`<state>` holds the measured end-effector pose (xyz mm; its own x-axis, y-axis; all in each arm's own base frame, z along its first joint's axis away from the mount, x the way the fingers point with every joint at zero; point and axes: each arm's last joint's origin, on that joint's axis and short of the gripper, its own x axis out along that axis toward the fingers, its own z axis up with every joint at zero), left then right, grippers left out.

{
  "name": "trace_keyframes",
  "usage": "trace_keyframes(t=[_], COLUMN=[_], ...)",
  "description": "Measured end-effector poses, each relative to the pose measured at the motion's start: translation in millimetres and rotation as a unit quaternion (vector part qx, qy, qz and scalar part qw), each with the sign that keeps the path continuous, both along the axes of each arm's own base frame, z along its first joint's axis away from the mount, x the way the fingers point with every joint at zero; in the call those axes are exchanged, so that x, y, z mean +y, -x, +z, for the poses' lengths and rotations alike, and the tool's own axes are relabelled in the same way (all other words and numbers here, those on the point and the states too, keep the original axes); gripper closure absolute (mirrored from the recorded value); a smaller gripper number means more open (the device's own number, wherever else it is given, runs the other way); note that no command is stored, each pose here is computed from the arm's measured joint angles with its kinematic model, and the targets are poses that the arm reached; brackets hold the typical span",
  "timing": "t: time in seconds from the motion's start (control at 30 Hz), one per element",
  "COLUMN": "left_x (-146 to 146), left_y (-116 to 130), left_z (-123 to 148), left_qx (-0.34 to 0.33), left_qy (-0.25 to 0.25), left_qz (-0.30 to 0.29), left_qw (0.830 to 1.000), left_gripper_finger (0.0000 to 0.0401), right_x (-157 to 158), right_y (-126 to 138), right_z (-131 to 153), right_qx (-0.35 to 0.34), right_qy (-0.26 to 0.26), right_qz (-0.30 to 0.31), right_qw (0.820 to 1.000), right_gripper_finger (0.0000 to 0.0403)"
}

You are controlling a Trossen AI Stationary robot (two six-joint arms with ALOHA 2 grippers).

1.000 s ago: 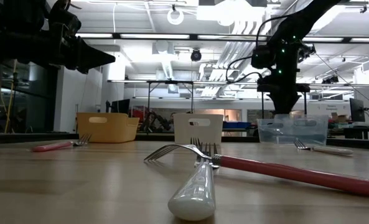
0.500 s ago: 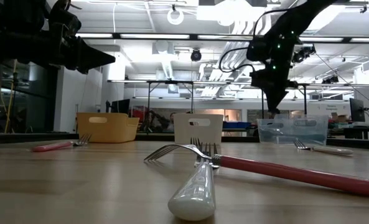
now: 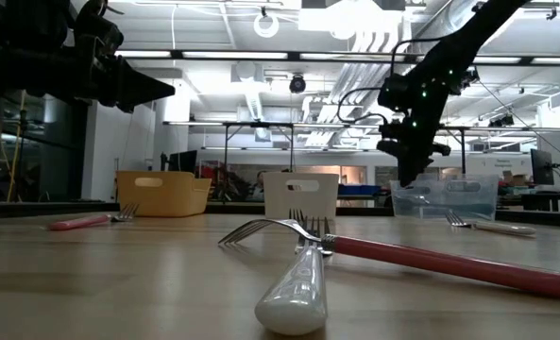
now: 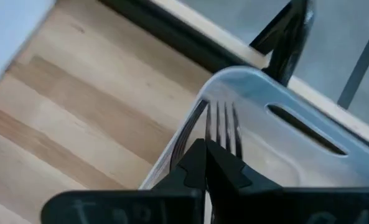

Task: Sort silverware by color (type)
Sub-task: Put the bottom left white fork into the yellow bin

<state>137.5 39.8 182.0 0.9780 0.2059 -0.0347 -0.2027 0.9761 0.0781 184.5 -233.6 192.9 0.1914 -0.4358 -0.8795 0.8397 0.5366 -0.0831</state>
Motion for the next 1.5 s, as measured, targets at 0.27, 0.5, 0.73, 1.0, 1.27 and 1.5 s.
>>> trace_keyframes(t=[0.27, 0.5, 0.73, 1.0, 1.27, 1.5], left_x=[0, 0, 0, 0, 0, -1], left_y=[0, 0, 0, 0, 0, 0], left_z=[0, 0, 0, 0, -4, -6], left_qx=[0.000, 0.000, 0.000, 0.002, 0.020, 0.030], left_qy=[0.000, 0.000, 0.000, 0.000, 0.006, 0.004], left_qz=[0.001, 0.001, 0.002, 0.002, 0.001, -0.010], left_qw=[1.000, 1.000, 1.000, 1.000, 1.000, 0.999], left_gripper_finger=[0.0400, 0.0400, 0.0400, 0.0400, 0.0400, 0.0400], right_x=[-14, -23, -19, 15, 66, 128], right_y=[-3, -4, -7, -27, -66, -79], right_z=[-15, -11, -3, 40, 39, 21], right_qx=[0.006, -0.016, -0.002, -0.043, -0.156, -0.256], right_qy=[0.018, 0.058, 0.077, 0.157, 0.237, 0.251], right_qz=[-0.009, -0.005, 0.030, 0.084, 0.195, 0.272], right_qw=[1.000, 0.998, 0.997, 0.983, 0.939, 0.893], right_gripper_finger=[0.0402, 0.0402, 0.0403, 0.0403, 0.0403, 0.0403])
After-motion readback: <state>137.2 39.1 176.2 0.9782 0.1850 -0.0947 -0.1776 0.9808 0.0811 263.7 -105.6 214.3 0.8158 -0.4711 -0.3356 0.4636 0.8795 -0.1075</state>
